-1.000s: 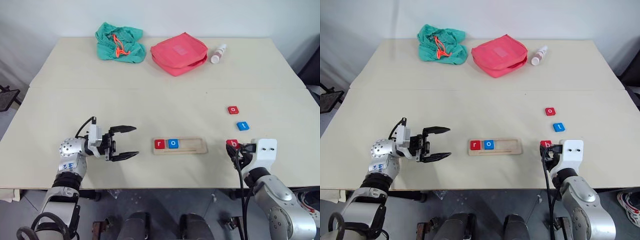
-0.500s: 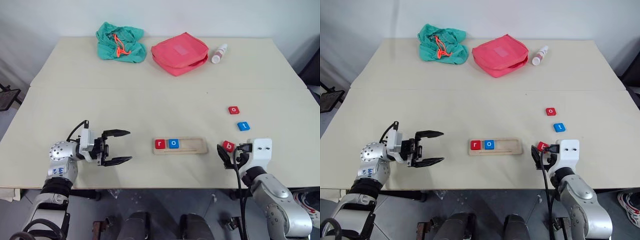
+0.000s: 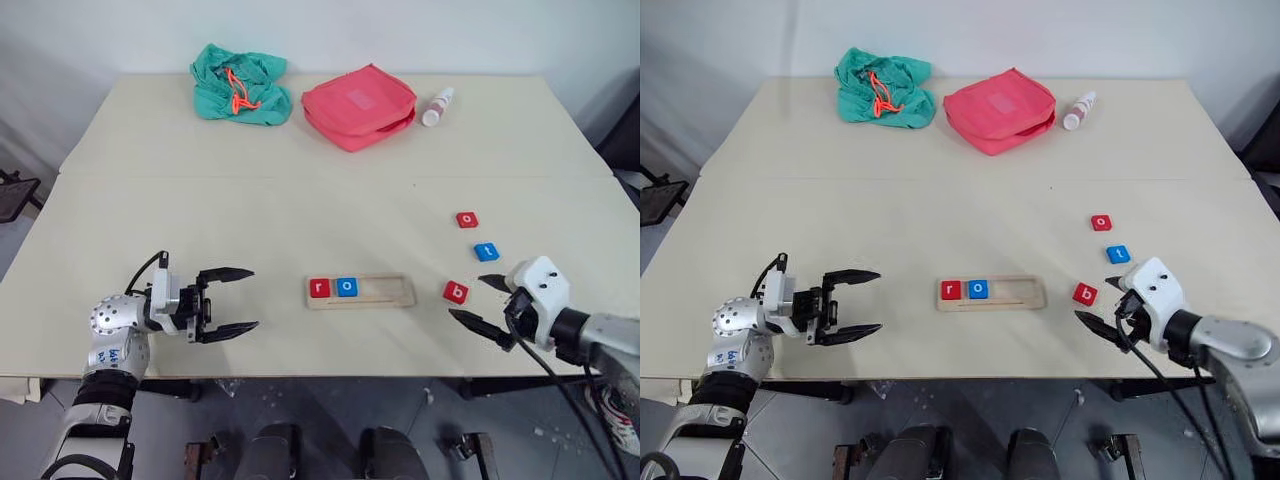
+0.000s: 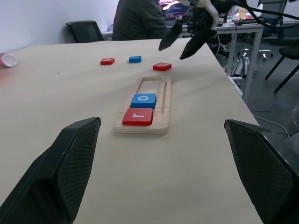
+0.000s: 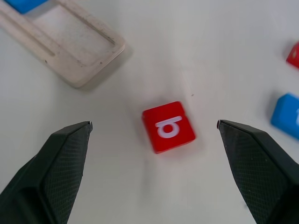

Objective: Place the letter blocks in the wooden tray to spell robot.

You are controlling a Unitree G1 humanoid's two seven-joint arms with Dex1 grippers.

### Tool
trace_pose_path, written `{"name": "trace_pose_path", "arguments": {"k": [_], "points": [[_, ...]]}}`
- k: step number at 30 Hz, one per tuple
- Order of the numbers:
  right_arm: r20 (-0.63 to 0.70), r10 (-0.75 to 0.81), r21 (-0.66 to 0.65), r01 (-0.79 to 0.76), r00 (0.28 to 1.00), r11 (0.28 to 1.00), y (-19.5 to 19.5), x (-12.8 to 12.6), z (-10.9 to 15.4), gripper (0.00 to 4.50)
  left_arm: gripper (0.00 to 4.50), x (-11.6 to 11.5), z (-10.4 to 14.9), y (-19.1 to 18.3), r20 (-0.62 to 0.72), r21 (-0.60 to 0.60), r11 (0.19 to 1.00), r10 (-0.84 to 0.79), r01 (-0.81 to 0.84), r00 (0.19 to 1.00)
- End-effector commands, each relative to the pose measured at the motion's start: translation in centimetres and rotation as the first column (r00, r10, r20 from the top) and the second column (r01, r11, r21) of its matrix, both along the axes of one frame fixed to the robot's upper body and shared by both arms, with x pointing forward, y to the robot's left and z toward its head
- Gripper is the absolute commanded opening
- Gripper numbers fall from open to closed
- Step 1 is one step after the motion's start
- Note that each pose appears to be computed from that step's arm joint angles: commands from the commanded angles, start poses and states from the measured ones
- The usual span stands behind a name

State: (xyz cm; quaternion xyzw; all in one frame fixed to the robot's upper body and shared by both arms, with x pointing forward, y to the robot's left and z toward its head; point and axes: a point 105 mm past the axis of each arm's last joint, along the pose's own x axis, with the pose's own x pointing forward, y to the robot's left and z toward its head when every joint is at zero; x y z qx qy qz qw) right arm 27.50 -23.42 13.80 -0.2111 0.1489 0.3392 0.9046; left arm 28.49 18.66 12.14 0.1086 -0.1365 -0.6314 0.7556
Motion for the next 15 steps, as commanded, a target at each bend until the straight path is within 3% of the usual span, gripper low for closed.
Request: {"name": "trace_pose_path", "arguments": {"k": [1, 9, 15], "points": [[-0.017, 0.133, -0.12, -0.134, 0.991, 0.984, -0.9, 1.1, 0.5, 4.48, 4.5, -1.5, 0.2, 0.0, 0.038, 0.032, 0.996, -0.087, 0.086, 0.996], [-0.1, 0.213, -0.193, -0.229, 0.972, 0.954, -2.0, 3.9, -0.2, 4.48, 4.5, -3.0, 0.0, 0.2, 0.046, 0.021, 0.999, -0.038, 0.037, 0.998], [-0.131, 0.227, -0.181, -0.248, 0.965, 0.952, -1.4, 4.2, -0.9, 4.48, 4.5, -3.8, -0.1, 0.4, 0.046, 0.017, 1.0, -0.008, 0.007, 0.999]]}}
